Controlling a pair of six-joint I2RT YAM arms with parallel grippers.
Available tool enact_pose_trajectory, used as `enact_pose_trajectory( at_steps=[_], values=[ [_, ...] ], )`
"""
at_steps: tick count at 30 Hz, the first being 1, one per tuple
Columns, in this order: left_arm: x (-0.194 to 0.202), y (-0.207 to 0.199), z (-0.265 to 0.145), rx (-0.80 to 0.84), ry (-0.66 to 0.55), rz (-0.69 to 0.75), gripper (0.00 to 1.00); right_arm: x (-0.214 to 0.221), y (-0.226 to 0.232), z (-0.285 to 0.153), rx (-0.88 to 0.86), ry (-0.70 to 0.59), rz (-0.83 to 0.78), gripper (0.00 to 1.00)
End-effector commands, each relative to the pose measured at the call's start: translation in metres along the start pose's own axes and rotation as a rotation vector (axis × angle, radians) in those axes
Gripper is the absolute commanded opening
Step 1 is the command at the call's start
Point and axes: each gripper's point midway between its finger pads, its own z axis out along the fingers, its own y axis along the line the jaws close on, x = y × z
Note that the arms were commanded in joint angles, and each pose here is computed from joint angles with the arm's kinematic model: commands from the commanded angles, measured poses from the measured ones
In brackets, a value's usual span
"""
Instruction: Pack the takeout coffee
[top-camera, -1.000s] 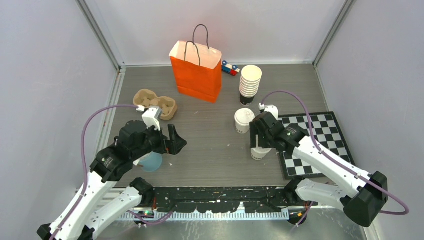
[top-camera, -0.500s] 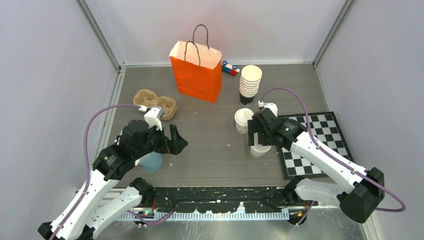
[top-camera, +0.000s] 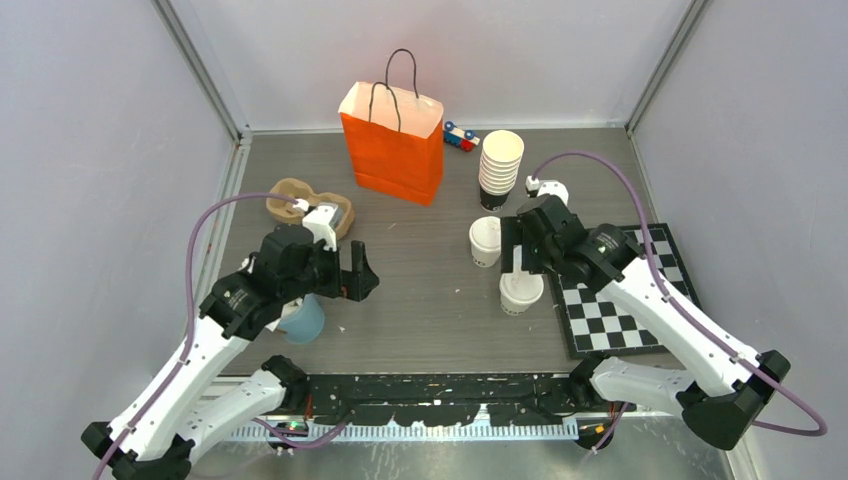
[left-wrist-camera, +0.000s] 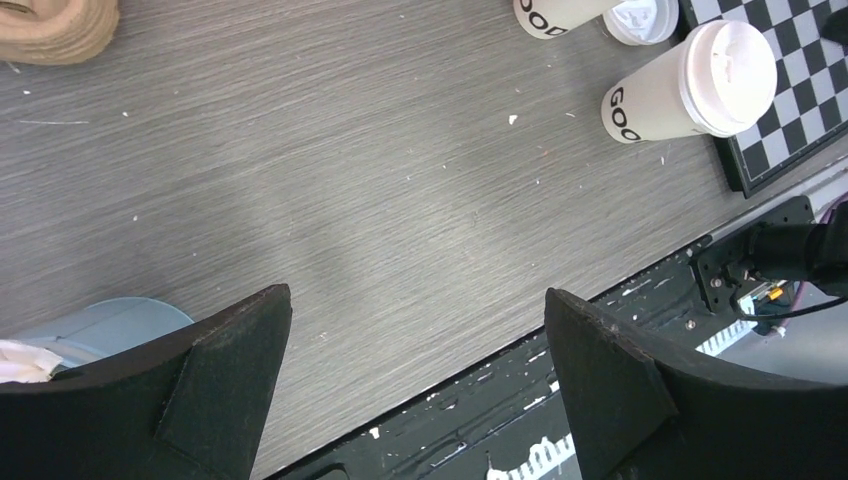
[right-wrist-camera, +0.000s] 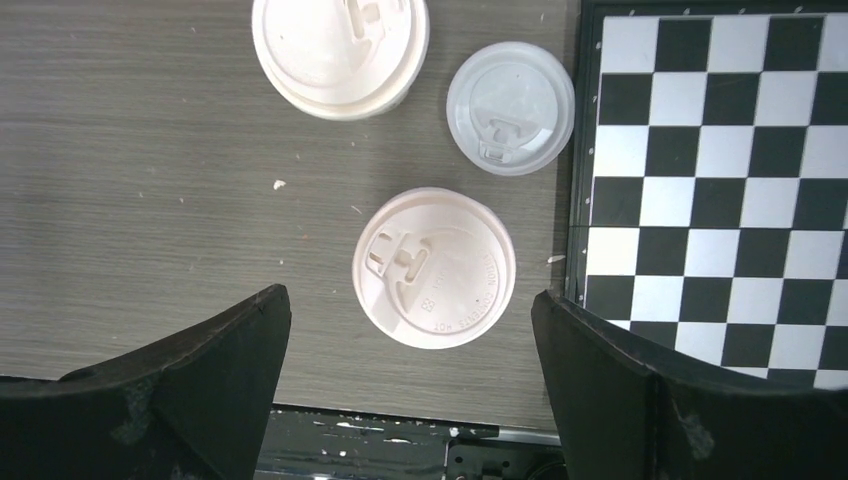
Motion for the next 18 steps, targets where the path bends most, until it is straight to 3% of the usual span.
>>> enact_pose_trajectory(
  at_steps=[1,6,13,18],
  values=[
    [-0.027,0.002,-0.008,-0.038,-0.064,0.068,1.00,-0.034,-0.014,-0.033,0.015,-0.146,0.023,0.95],
    [-0.046,0.000,-0.007,-0.053,-0.106,0.082,1.00,-0.062,-0.047,-0.064,0.117,-0.336,0.098,1.00],
    [-0.083,-0.002,0.004,-0.105,-0.196,0.023,1.00,-0.070,-0.051,-0.066,0.150,-0.365,0.094,1.00],
    [-0.120,0.002,0.025,-0.154,-0.286,-0.031,0.97,-0.081,-0.034,-0.064,0.046,-0.432,0.079,0.96]
  ],
)
